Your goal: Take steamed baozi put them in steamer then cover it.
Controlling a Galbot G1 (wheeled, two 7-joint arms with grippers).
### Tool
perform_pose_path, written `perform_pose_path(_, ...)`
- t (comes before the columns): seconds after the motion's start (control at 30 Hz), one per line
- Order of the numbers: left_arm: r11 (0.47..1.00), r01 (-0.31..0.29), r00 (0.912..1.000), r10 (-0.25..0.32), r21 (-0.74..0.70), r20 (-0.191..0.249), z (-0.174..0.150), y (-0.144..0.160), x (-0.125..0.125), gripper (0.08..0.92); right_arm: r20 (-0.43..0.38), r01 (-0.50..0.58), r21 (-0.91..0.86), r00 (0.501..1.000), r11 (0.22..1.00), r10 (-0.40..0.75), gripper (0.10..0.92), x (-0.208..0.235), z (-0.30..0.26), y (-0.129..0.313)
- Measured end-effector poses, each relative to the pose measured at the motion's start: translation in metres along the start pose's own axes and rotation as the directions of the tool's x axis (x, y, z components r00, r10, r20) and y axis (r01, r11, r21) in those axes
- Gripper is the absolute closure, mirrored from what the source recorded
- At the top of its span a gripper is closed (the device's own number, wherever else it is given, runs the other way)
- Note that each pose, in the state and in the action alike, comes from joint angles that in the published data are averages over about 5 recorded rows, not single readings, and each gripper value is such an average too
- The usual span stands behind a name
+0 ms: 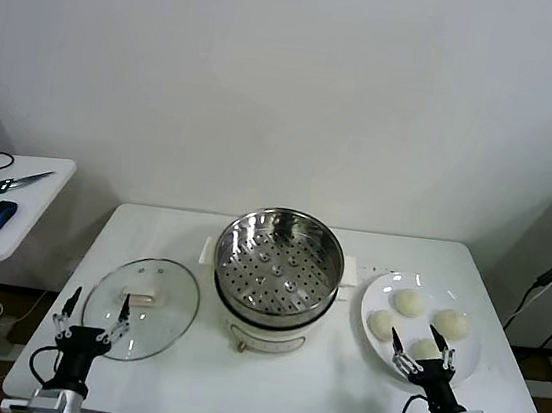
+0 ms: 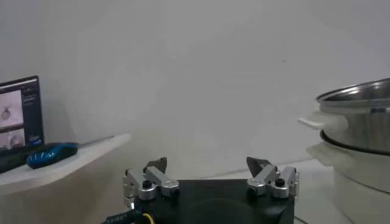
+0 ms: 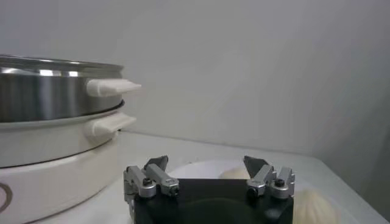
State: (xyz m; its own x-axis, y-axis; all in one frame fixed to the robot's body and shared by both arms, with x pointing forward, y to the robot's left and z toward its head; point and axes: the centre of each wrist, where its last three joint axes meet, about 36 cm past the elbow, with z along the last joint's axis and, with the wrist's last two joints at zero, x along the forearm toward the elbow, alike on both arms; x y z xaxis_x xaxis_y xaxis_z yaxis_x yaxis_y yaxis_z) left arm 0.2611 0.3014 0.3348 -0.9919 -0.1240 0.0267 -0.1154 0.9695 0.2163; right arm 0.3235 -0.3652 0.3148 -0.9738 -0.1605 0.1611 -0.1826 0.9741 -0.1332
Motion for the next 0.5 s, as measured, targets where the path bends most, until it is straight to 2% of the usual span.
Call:
perform_pose_path(0.13,1.0,0.0,1.0,0.0,0.0,0.002,0.0,-0.001,0.0,0.177,-0.033,0.056,0.077,0.998,0.995,-0.053,0.2,-0.009,-0.012,-0.015)
perform_pose_path(0.27,1.0,-0.003,1.0,0.003,-0.003,0.006,-0.001,-0.001,-0.001,0.177,-0.107,0.172,0.198,0.982,0.965,-0.153,0.2,-0.027,-0.035,-0.044)
perform_pose_path(0.37,1.0,-0.005,0.9999,0.005,-0.007,0.009,-0.001,-0.001,-0.002,0.177,-0.189,0.289,0.294,0.952,0.911,-0.241,0.2,-0.046,-0.057,-0.072)
perform_pose_path(0.5,1.0,-0.008,0.9999,0.008,-0.012,0.014,-0.002,0.001,-0.004,0.177,-0.331,0.458,0.393,0.88,0.797,-0.342,0.2,-0.077,-0.093,-0.108)
